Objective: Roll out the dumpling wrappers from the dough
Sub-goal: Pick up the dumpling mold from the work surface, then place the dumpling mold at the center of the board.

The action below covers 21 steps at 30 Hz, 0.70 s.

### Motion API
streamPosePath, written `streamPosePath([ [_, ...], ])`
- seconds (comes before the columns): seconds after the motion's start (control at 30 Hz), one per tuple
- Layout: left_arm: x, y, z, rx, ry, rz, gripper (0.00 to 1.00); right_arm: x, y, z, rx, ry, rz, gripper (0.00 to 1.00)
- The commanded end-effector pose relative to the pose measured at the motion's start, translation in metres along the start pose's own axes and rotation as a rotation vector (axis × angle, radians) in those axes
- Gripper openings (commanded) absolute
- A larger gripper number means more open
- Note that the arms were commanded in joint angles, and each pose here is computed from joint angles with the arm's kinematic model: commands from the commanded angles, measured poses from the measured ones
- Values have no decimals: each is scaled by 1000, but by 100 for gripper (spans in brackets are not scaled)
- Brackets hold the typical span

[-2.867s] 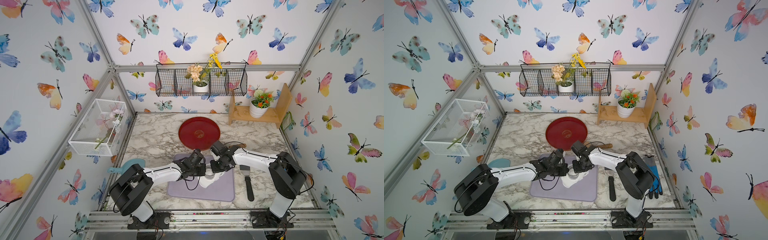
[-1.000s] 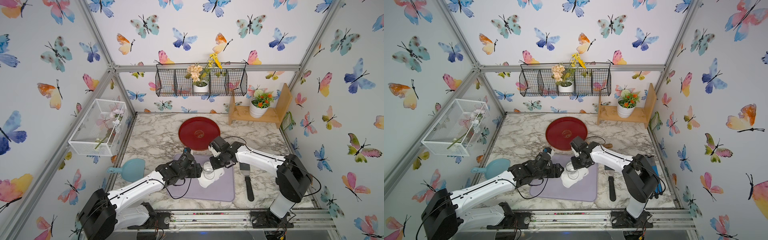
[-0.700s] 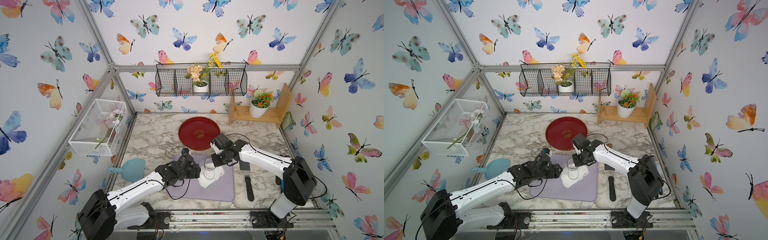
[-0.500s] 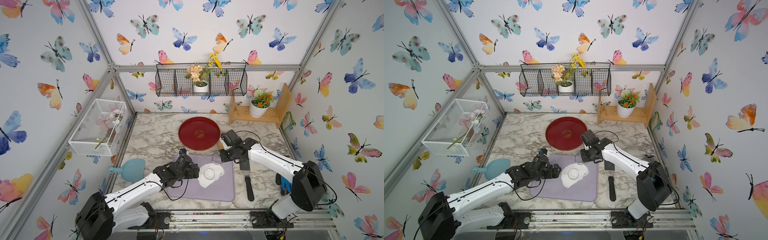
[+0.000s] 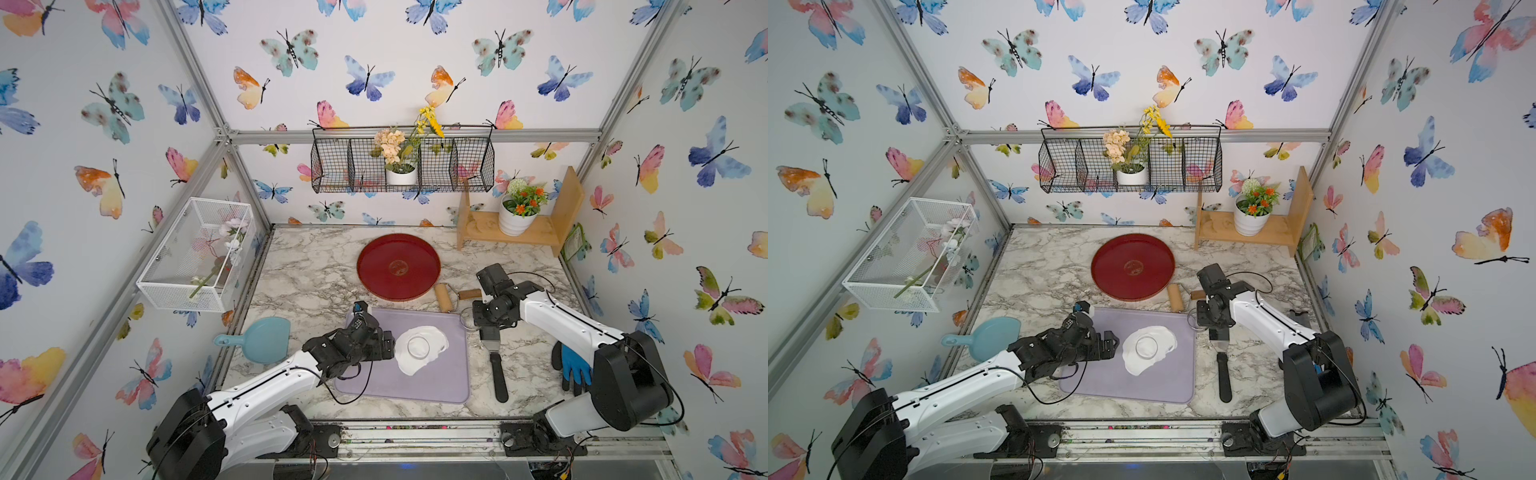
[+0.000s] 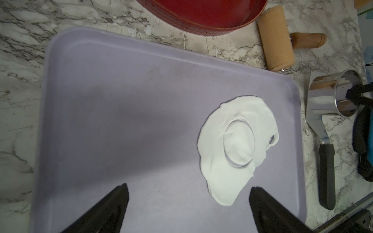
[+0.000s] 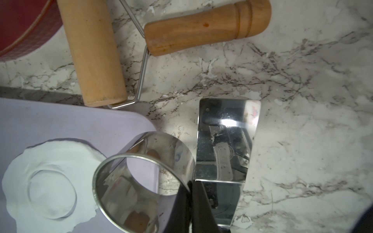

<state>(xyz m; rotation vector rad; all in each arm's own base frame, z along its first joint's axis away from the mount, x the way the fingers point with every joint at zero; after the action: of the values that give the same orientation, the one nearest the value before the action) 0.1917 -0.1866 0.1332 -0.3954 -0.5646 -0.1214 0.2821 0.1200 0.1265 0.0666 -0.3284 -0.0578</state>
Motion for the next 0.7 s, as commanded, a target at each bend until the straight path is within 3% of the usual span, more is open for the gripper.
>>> streamPosePath([
  [0.0,3,3,2,10,-31,2,99,2,-16,-5,-36,-6,-14,2],
  [0.3,1,6,2,11,-31,10,100,2,-52,-20,-89,18,-80,2],
  [0.67,2,5,1,8,-30,9,100,37,-109,-3,-100,-65,-245,2],
])
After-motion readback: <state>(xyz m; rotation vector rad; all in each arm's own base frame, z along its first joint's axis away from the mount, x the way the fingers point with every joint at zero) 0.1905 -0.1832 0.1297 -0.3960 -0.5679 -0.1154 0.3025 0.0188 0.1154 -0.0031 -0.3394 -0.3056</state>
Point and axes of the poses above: each gripper's point midway between its finger pads, its own z axis back along the fingers, its own y axis along the line the jaws close on, x = y × z, the point moved 5 cm from there along z, back along the fingers, and after that the axes turned 6 degrees about -z, right-handed, at the moved point
